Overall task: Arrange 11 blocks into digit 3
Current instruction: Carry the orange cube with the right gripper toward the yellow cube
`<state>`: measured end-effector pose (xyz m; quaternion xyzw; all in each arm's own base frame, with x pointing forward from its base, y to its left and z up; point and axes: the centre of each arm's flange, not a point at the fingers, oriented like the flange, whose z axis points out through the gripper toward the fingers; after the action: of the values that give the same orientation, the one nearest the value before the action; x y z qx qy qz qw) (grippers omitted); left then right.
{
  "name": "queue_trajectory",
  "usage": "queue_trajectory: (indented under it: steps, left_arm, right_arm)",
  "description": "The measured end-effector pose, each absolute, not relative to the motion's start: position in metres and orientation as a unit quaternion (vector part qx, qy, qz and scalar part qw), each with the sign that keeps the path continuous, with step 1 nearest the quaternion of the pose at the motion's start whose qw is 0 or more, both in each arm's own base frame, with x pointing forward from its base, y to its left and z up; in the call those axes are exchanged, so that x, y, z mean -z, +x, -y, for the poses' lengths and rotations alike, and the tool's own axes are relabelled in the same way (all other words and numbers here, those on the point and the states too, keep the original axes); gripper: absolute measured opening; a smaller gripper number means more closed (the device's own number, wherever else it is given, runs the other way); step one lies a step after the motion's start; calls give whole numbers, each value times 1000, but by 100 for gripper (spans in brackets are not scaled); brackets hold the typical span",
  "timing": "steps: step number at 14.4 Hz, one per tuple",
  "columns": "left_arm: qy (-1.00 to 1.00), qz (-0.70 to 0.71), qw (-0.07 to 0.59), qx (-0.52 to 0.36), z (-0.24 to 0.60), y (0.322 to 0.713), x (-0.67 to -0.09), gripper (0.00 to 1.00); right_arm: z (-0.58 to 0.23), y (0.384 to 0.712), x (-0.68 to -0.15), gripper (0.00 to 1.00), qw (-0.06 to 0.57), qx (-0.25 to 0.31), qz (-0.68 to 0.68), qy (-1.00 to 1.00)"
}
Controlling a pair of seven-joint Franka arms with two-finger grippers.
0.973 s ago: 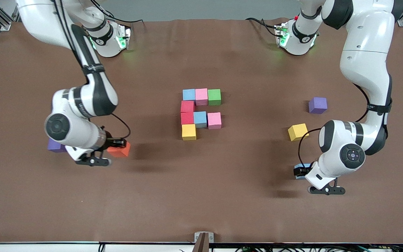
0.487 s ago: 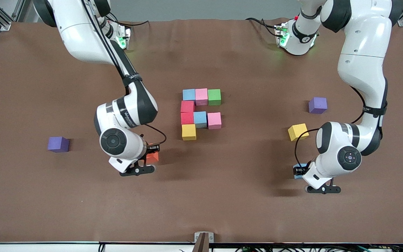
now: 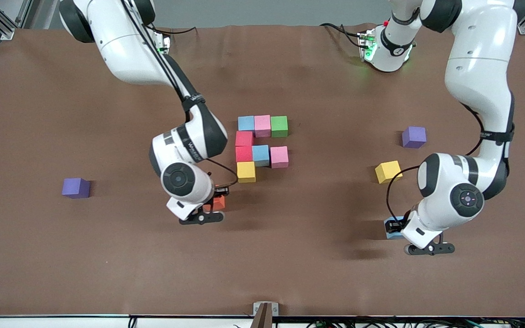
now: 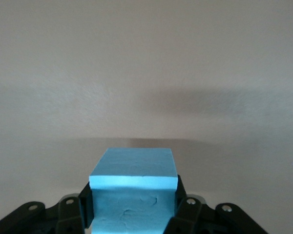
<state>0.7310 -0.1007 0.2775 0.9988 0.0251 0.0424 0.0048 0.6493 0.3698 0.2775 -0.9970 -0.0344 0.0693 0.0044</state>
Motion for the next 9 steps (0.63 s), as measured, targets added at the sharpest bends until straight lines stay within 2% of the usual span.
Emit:
queue_trajectory:
  steps: [3,9]
  left_arm:
    - [997,-57,7,-42,105,728,-307,61]
    - [995,-101,6,-26,107,723,-305,61]
  right_arm:
    - [-395,636,-265,56,1,-68,35,-997]
    - [-412,637,-267,56,38,-64,3,-997]
